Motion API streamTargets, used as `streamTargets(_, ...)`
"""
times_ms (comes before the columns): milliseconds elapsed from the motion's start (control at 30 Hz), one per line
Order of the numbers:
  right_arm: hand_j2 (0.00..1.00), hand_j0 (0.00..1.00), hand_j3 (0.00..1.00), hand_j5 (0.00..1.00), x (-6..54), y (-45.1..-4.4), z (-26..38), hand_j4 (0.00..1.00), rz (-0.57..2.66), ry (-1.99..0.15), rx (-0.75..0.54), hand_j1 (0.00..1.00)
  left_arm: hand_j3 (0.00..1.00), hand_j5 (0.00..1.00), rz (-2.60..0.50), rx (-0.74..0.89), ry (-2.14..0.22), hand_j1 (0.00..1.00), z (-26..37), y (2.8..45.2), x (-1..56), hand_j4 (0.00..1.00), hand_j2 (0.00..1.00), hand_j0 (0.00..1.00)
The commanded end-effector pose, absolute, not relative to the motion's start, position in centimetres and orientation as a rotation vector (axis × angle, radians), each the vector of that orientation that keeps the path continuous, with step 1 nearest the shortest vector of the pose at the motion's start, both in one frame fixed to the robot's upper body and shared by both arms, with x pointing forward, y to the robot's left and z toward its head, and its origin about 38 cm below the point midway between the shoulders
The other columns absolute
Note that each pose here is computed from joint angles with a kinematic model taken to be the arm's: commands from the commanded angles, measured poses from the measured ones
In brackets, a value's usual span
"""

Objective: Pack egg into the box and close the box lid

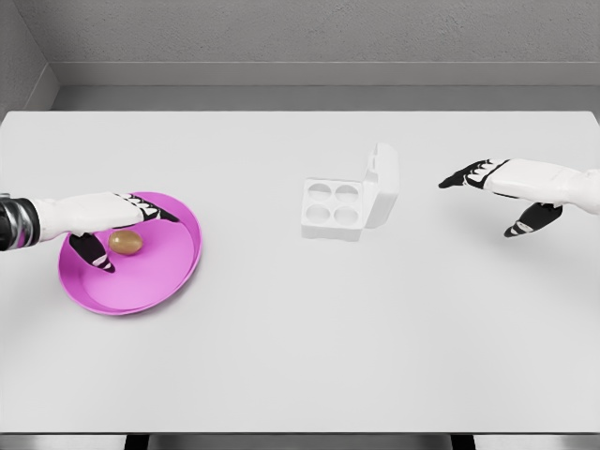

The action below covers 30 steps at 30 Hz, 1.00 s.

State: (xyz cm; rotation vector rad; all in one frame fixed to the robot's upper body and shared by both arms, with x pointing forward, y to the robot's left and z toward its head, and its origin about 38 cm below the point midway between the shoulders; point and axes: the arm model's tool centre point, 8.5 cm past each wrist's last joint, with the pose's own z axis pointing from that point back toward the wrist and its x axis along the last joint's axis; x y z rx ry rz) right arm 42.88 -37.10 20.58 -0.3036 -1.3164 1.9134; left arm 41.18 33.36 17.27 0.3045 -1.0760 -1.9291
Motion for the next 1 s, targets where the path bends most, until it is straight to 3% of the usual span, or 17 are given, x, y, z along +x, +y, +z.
streamTargets(0, 1.00, 1.00, 1.00, 1.00, 42.9, -37.2, 20.7, 1.00, 1.903, -1.321, -0.304, 1.00, 1.00, 1.00, -1.924, 0.305, -1.075, 1.00, 17.3, 33.5, 41.2, 1.00, 1.00, 1.00)
streamTargets(833, 1.00, 1.00, 1.00, 1.00, 43.4, -36.6, 18.8, 1.00, 1.878, -1.310, -0.259, 1.00, 1.00, 1.00, -1.910, 0.297, -1.055, 1.00, 16.7, 34.1, 41.0, 1.00, 1.00, 1.00)
streamTargets(967, 1.00, 1.00, 1.00, 1.00, 43.6, -36.3, 19.1, 1.00, 1.878, -1.323, -0.264, 1.00, 0.91, 0.91, -1.907, 0.297, -1.055, 0.91, 16.7, 34.1, 41.0, 0.91, 0.91, 0.91)
